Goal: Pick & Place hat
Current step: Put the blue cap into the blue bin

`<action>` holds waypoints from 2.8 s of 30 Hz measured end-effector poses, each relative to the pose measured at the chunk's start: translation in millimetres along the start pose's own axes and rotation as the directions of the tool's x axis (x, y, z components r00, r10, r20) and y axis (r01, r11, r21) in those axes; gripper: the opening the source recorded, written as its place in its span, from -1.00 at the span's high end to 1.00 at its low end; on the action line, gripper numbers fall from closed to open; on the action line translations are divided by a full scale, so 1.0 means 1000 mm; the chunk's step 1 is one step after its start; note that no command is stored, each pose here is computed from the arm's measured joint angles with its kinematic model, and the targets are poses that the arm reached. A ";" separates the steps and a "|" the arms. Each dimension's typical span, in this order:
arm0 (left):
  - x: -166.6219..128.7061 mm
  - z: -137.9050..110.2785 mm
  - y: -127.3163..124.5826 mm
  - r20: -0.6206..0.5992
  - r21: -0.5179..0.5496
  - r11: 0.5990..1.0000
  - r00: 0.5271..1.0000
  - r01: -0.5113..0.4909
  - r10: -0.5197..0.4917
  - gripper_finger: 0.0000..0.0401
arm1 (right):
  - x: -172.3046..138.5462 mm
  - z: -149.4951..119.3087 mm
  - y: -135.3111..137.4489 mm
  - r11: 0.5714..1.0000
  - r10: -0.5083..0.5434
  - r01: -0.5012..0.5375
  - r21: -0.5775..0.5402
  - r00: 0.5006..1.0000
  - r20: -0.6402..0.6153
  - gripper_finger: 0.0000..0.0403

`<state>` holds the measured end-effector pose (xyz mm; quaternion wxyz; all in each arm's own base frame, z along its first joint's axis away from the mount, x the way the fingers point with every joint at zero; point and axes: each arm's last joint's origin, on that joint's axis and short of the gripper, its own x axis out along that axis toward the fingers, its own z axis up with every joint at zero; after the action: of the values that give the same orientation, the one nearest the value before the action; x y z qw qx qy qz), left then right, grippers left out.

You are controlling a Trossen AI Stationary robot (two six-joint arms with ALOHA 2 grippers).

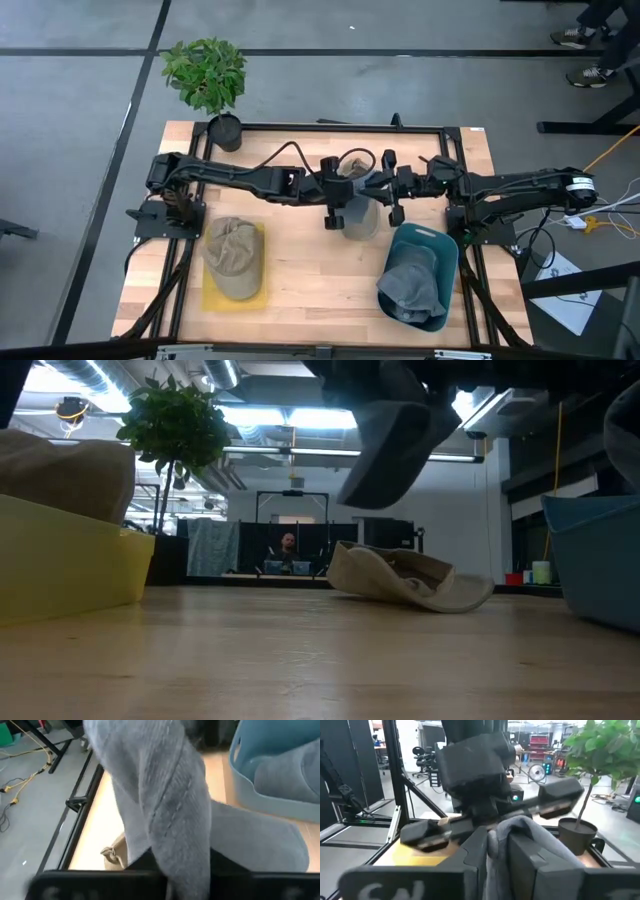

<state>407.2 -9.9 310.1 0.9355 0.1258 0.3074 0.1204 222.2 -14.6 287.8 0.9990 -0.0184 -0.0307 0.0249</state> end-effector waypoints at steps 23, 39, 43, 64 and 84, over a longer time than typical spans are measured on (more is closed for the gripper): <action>-0.021 -0.022 0.000 -0.241 0.061 0.965 0.942 0.254 -0.233 0.95 | 0.017 -0.029 0.018 0.940 -0.064 -0.004 -0.341 0.980 -0.188 0.00; -0.021 -0.023 0.001 -0.244 0.036 0.970 0.943 0.242 -0.227 0.94 | 0.039 -0.017 0.019 0.938 -0.085 -0.026 -0.345 0.950 -0.300 0.74; -0.021 -0.023 0.001 -0.247 0.028 0.970 0.942 0.241 -0.227 0.93 | 0.037 -0.014 0.020 0.954 -0.060 -0.031 -0.299 0.955 -0.290 0.93; -0.026 -0.015 0.003 -0.186 0.007 0.976 0.959 0.218 -0.212 0.78 | 0.012 0.003 0.040 0.961 -0.191 0.116 -0.249 0.935 -0.300 0.98; -0.025 -0.015 0.002 -0.174 -0.020 0.972 0.956 0.236 -0.236 0.04 | 0.004 0.005 0.038 0.957 -0.258 0.196 -0.214 0.911 -0.322 0.99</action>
<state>378.1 -13.7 312.9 0.9125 0.0776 0.4012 0.0184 223.6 23.9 291.6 0.9791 -0.1075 0.1418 -0.0982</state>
